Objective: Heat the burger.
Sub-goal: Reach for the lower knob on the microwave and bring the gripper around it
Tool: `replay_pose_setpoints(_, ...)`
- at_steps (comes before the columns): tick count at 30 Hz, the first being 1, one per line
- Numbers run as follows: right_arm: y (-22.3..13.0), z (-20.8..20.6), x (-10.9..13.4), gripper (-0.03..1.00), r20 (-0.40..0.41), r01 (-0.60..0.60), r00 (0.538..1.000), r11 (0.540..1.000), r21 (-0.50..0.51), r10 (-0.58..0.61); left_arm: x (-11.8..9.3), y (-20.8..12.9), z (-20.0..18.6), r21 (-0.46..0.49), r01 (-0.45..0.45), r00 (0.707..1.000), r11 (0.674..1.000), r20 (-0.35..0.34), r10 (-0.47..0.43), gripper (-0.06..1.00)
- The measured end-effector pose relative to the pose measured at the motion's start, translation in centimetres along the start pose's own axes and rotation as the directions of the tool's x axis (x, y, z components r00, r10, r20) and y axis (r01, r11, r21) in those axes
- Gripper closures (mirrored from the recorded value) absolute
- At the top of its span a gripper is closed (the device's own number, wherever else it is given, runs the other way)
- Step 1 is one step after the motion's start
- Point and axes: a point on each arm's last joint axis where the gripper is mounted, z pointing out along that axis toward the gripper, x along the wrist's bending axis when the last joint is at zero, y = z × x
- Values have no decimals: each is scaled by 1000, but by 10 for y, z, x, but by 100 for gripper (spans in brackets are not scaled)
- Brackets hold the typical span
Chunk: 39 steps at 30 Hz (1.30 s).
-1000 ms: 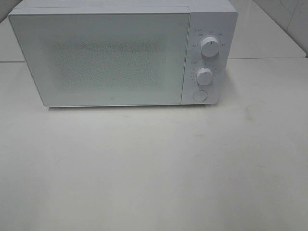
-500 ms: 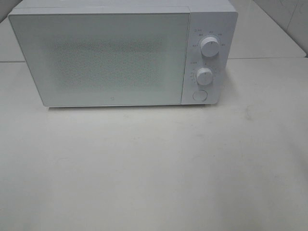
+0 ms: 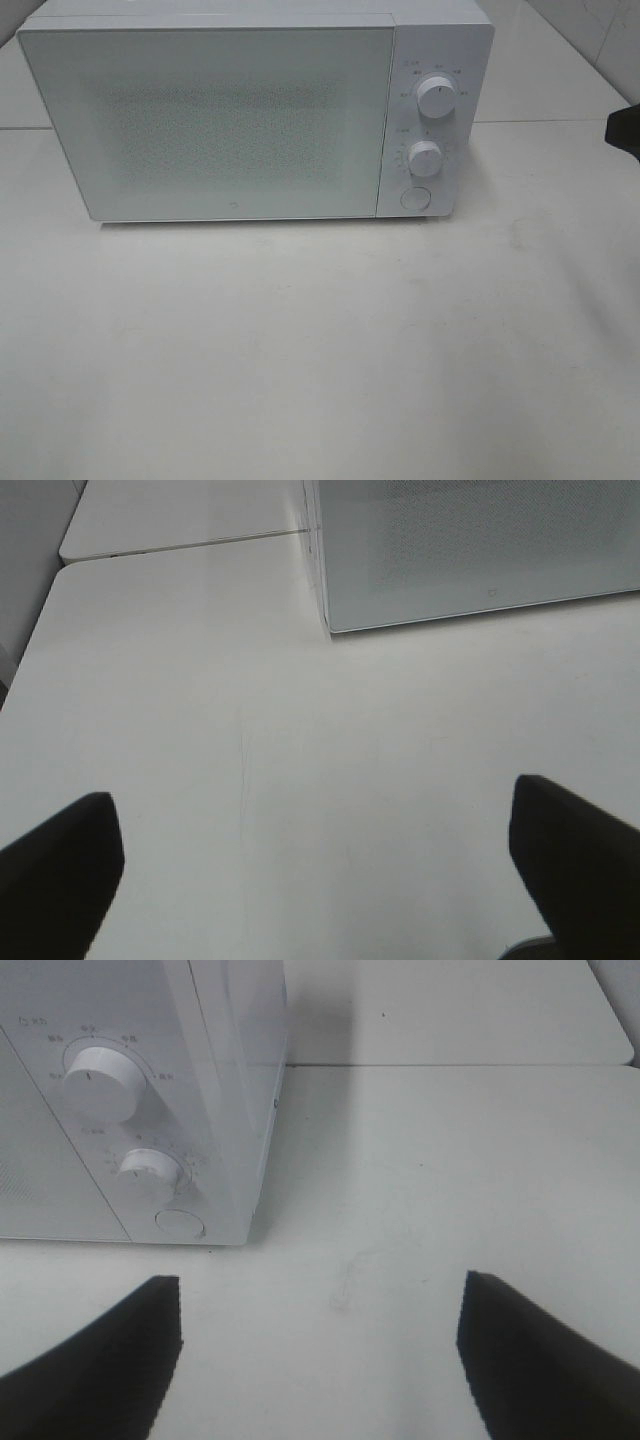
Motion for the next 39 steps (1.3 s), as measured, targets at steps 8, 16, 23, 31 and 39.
replay_pose_setpoints(8,-6,23,1,21,-26,-1,1000,992,-123,-2,0,0,0,0,0,1000,1000,0,0,-3)
replay_pose_setpoints(16,-31,38,0,21,-35,7,999,962,-273,-17,0,0,0,0,0,1000,1000,0,0,-3)
replay_pose_setpoints(23,-49,45,-4,21,14,0,1000,944,-329,4,0,0,0,0,0,1000,1000,0,0,-3)
replay_pose_setpoints(31,-68,59,16,21,45,59,998,938,-341,-47,0,0,0,0,0,1000,1000,0,0,-3)
replay_pose_setpoints(39,-91,74,44,21,48,90,996,948,-307,-79,0,0,0,0,0,1000,1000,0,0,-3)
